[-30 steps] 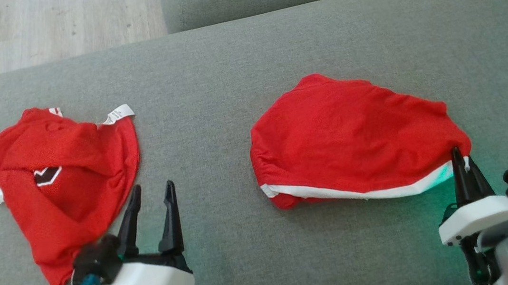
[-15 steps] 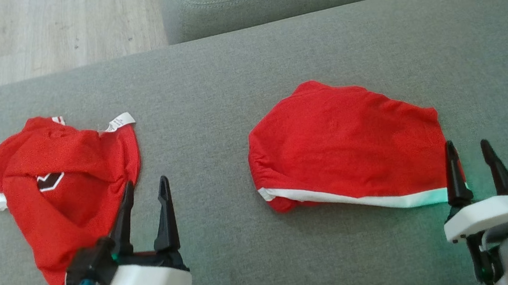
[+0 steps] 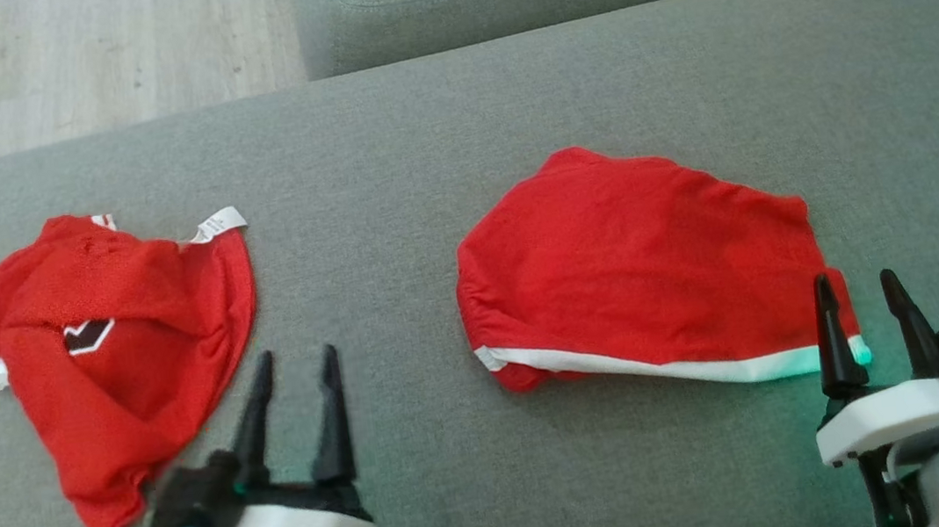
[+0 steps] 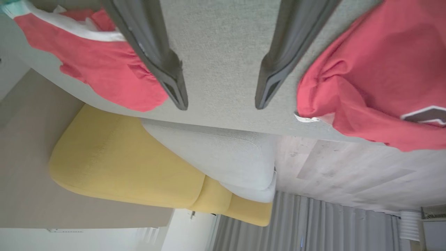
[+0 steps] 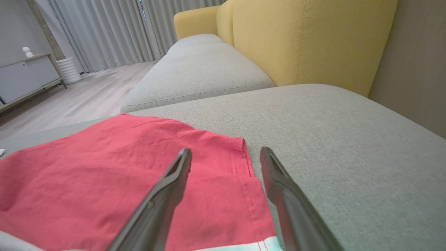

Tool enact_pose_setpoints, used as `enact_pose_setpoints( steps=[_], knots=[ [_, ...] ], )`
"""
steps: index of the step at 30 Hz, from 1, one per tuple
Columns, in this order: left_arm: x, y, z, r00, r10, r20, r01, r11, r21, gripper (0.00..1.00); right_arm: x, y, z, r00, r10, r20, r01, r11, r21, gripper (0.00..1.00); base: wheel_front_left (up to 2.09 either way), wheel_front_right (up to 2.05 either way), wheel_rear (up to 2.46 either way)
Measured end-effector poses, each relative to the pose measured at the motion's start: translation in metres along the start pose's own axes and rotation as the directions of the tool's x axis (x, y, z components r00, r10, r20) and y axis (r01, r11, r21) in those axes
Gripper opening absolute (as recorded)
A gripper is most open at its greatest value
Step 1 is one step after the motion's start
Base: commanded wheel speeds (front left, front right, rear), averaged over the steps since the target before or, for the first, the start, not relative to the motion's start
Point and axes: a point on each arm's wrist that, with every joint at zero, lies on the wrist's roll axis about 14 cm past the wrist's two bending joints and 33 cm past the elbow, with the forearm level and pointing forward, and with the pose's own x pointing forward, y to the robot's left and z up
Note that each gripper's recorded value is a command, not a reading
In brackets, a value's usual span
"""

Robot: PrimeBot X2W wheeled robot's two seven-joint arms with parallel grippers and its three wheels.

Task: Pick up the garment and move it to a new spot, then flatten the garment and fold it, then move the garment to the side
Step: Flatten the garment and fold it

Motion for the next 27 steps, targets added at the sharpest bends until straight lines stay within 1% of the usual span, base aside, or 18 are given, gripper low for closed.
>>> enact_pose_setpoints(
  steps=[5,9,13,18,20,27],
  knots=[
    [0.003,-0.033,-0.032,0.990,-0.104,-0.099,0.102,0.994,-0.031,1.00,-0.001,-0.006,-0.001,1.000,-0.017,-0.001,0.017,1.000,0.002,1.00,0.00,0.00,0.00],
    [0.008,-0.062,-0.055,0.962,-0.203,-0.185,0.189,0.978,-0.090,1.00,-0.001,-0.009,-0.004,1.000,-0.029,-0.008,0.029,1.000,0.008,1.00,0.00,0.00,0.00],
    [0.012,-0.081,-0.069,0.933,-0.267,-0.240,0.238,0.961,-0.143,1.00,-0.001,-0.013,-0.007,0.999,-0.039,-0.019,0.039,0.999,0.007,1.00,0.00,0.00,0.00],
    [0.018,-0.086,-0.081,0.912,-0.294,-0.285,0.242,0.949,-0.203,1.00,0.001,-0.016,-0.010,0.998,-0.050,-0.028,0.050,0.999,0.007,1.00,0.00,0.00,0.00],
    [0.019,-0.085,-0.087,0.903,-0.300,-0.308,0.243,0.947,-0.209,1.00,0.003,-0.017,-0.010,0.998,-0.054,-0.029,0.054,0.998,0.009,1.00,0.00,0.00,0.00],
    [0.024,-0.088,-0.102,0.875,-0.314,-0.369,0.217,0.935,-0.281,1.00,0.009,-0.020,-0.009,0.998,-0.063,-0.025,0.063,0.998,0.008,1.00,0.00,0.00,0.00]
  ],
)
